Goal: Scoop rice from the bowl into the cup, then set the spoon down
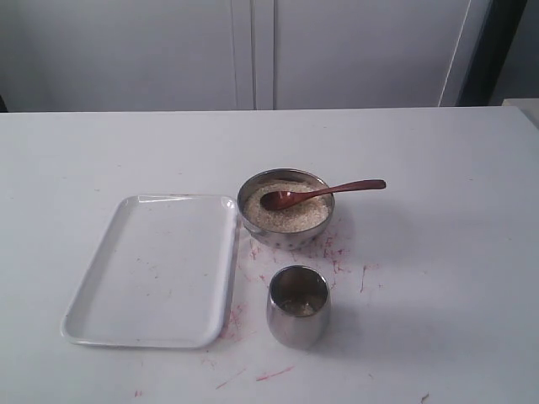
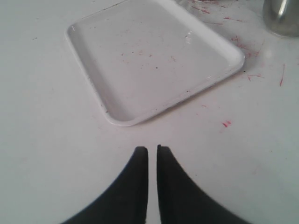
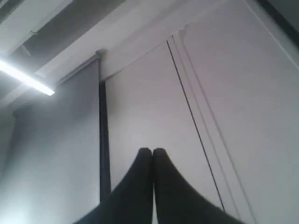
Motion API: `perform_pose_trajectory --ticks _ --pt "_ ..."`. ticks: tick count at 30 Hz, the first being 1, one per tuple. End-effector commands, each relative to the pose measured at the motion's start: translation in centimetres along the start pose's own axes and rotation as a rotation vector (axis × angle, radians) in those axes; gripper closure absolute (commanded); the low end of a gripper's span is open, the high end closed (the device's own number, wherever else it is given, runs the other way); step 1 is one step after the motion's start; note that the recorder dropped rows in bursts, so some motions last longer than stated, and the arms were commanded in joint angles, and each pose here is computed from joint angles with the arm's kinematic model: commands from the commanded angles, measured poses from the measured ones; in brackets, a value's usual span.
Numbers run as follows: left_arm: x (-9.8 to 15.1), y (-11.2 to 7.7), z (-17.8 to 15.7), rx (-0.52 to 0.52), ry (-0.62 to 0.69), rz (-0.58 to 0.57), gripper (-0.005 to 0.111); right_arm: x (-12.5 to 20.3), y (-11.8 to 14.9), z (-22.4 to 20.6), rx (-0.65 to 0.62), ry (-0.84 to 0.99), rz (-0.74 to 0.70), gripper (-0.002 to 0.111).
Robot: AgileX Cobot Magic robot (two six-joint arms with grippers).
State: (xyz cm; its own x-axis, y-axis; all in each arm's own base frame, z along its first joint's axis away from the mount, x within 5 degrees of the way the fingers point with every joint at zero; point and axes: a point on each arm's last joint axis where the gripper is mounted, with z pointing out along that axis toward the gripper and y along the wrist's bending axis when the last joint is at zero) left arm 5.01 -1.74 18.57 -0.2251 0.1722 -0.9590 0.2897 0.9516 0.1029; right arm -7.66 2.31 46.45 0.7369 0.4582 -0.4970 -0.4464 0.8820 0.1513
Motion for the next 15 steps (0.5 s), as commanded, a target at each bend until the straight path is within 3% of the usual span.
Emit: perform_pose_trajectory --ticks 1,6,13,15 --pt "0.1 -0.1 0.0 0.012 0.001 -0.016 0.092 -2.4 -0.2 3.5 0.062 0.009 -0.019 0.108" --pt "0.1 -0.1 0.0 0.012 0.001 -0.016 0.092 -4.4 -0.7 6.8 0.182 0.015 -0.058 0.108" --pt "0.1 -0.1 0.0 0.012 0.001 -0.016 0.092 -3.6 -3.0 8.8 0.389 0.104 0.047 0.108" --pt "0.1 -0.1 0.0 0.012 0.001 -0.016 0.092 -3.3 -3.1 9.4 0.388 0.133 0.028 0.108"
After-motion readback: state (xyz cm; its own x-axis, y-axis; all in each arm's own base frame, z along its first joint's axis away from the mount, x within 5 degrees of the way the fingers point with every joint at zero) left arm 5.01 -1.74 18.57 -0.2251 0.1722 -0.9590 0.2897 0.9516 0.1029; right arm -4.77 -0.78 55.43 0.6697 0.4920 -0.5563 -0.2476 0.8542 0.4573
